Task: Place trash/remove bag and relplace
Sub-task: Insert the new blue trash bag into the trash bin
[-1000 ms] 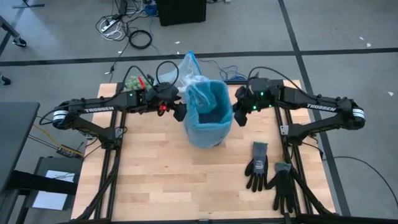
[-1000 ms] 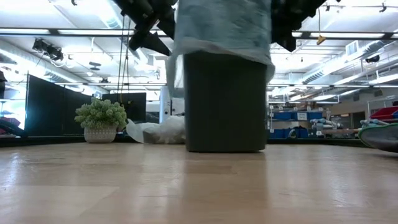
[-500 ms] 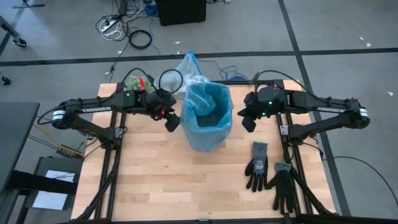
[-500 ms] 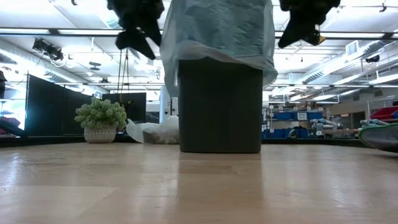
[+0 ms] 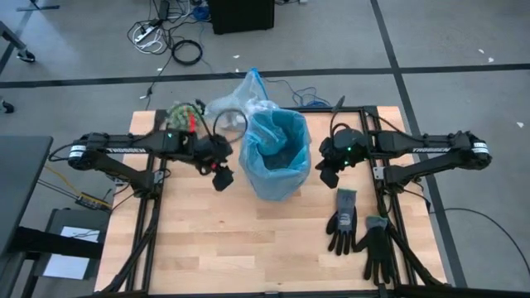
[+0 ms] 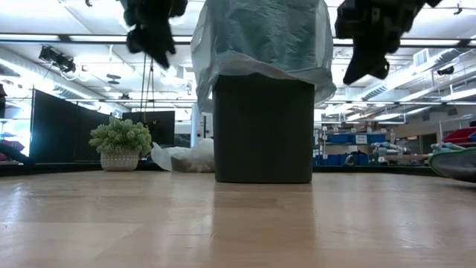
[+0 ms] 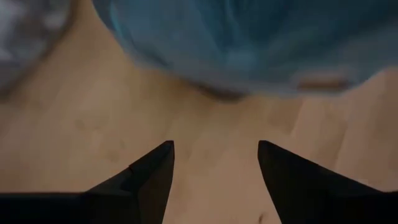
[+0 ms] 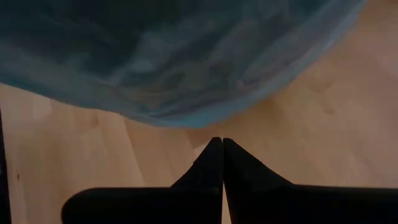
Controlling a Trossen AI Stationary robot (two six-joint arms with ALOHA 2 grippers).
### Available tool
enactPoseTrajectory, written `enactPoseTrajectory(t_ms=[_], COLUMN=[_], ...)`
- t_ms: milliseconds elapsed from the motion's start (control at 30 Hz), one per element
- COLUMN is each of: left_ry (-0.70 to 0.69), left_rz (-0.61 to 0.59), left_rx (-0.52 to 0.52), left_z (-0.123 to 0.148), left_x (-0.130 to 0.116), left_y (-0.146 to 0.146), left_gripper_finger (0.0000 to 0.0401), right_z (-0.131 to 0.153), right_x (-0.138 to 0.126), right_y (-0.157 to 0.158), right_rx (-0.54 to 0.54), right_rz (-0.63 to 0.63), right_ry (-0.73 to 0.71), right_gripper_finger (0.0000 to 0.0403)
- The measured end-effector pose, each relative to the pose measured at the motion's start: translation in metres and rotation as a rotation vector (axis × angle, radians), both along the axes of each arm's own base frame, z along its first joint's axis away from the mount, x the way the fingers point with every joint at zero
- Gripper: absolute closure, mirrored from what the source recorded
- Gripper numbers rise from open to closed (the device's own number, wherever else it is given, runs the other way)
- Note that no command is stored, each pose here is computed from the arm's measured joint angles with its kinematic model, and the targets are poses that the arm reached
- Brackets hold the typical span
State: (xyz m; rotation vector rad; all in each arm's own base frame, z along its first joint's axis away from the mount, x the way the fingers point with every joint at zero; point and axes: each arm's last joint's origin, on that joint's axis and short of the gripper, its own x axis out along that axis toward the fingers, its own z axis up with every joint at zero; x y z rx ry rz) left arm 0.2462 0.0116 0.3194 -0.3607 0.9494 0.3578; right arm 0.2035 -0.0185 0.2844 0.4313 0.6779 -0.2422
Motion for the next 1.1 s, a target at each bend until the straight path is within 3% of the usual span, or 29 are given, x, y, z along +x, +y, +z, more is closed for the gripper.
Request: enactPoseTrajectory(t_ms=[67,200,333,400,833,1100], left_ry=[0.019,-0.114,-0.252,-0.253,-0.19,-0.202], left_rz=[0.011,0.036,0.072,0.077,0.127,0.183], left_rx=[-0.016,-0.027,0.03,0.046,0.057,0.089], left_z=[-0.011,-0.016,-0.016,-0.023,-0.095,-0.108], left_x=[0.0,0.011,0.021,0.024,0.033,0.03], left_y=[-0.006,-0.018,-0.027,-0.029,-0.028,-0.026], left_gripper_finger=[0.0159,0.0159,0.0159,0.0159,0.0159,0.0159], right_z=[-0.008,-0.013,-0.01,-0.008,-0.036,-0.067], right_x=[0.0,0.0,0.001,0.002,0.039,0.058], right_y=[0.001,0.001,0.001,0.001,0.0,0.008], right_rx=[0.021,0.059,0.082,0.079,-0.005,-0.046], right_rz=[-0.004,-0.024,-0.027,-0.025,0.032,0.09], right_ry=[-0.038,-0.139,-0.202,-0.223,-0.156,-0.03], right_gripper_finger=[0.0403,0.0403,0.0403,0.0403,0.0403,0.0403])
